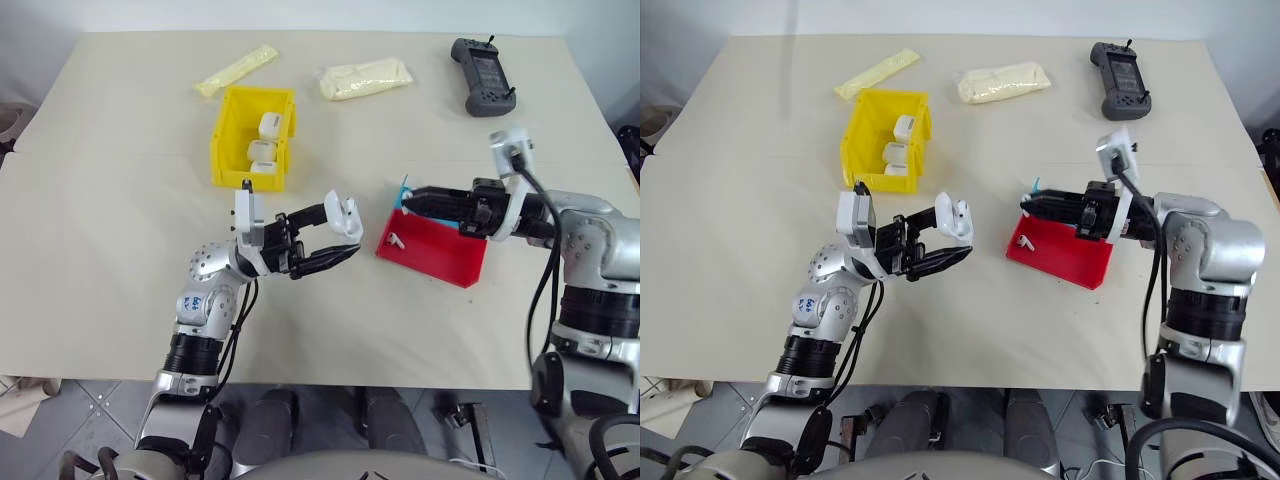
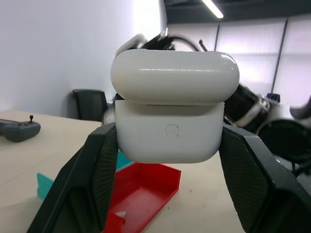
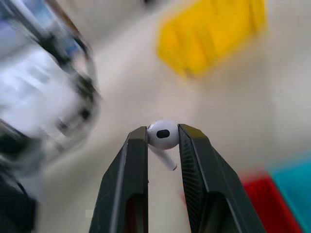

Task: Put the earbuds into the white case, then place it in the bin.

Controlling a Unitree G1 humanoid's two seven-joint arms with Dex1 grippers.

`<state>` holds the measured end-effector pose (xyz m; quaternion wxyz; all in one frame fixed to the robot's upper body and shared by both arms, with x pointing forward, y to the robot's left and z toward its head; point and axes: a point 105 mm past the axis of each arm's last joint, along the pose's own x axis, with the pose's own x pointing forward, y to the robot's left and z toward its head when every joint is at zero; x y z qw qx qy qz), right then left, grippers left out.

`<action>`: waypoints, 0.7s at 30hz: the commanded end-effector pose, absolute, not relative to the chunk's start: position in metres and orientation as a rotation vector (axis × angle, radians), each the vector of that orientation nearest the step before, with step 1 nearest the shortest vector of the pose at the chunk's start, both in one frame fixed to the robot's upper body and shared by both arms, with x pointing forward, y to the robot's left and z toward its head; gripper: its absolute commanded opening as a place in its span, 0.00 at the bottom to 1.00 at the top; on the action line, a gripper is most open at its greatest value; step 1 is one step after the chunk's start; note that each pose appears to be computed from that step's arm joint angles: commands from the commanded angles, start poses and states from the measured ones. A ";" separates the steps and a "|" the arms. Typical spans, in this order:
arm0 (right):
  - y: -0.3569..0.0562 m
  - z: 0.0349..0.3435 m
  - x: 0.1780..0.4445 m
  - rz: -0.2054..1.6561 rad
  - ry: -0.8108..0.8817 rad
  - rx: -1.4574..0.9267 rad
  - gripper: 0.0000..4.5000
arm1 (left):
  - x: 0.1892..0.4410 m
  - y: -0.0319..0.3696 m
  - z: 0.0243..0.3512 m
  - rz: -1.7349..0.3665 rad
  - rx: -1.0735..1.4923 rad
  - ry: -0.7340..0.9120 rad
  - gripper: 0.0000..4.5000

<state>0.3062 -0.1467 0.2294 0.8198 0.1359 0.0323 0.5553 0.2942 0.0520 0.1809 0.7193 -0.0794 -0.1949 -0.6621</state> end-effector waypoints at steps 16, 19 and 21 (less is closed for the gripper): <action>-0.102 0.234 0.260 1.327 0.074 0.569 0.15 | 0.295 0.044 0.187 -1.510 -0.171 -0.443 0.62; -0.099 0.227 0.263 1.318 0.109 0.559 0.15 | 0.292 0.043 0.185 -1.526 -0.167 -0.436 0.62; -0.096 0.227 0.263 1.333 0.108 0.564 0.15 | 0.289 0.042 0.184 -1.536 -0.163 -0.432 0.62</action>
